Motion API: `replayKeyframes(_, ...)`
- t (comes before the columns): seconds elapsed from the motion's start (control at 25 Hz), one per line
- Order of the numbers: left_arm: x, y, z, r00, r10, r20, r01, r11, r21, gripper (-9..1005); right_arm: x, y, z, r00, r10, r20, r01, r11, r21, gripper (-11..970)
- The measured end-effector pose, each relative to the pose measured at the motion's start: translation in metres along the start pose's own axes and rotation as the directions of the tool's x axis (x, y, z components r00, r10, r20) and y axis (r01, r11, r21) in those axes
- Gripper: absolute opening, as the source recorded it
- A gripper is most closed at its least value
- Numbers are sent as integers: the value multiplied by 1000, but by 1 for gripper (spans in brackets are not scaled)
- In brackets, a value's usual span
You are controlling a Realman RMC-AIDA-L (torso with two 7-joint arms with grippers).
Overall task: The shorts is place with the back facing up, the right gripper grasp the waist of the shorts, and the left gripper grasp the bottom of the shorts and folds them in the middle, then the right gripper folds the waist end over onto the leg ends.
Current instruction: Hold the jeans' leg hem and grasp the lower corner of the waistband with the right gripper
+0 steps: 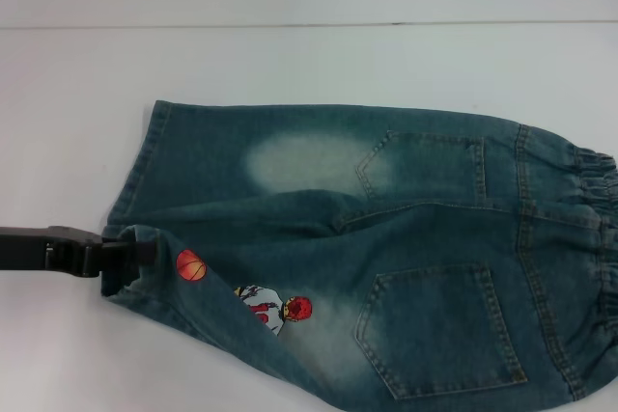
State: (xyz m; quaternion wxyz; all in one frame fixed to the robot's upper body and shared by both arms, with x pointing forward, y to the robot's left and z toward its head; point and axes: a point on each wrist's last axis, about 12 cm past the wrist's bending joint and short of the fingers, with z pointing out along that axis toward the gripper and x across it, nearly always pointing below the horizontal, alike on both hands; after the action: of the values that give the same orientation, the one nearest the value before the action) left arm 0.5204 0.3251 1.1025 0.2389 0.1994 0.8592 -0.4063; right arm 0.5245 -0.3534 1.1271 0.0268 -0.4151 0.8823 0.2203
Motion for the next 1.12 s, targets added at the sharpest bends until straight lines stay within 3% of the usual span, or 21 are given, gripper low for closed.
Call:
replayKeyframes(0.56, 3, 0, 0, 1000, -6, 0, 6, 1000, 0, 46, -9, 2, -4, 998, -46, 41, 45, 999, 11, 868)
replayKeyframes(0.8, 3, 0, 0, 1000, -4, 0, 4, 1000, 0, 50, -6, 1, -3, 998, -43, 41, 43, 999, 11, 663)
replayKeyframes(1.0, 3, 0, 0, 1000, -4, 2, 4, 1000, 0, 53, -5, 1, -3, 998, -40, 46, 40, 999, 12, 408)
replayKeyframes(1.12, 4, 1, -1, 1000, -5, 4, 5, 1000, 0, 54, -5, 1, -3, 998, -41, 47, 41, 999, 13, 194)
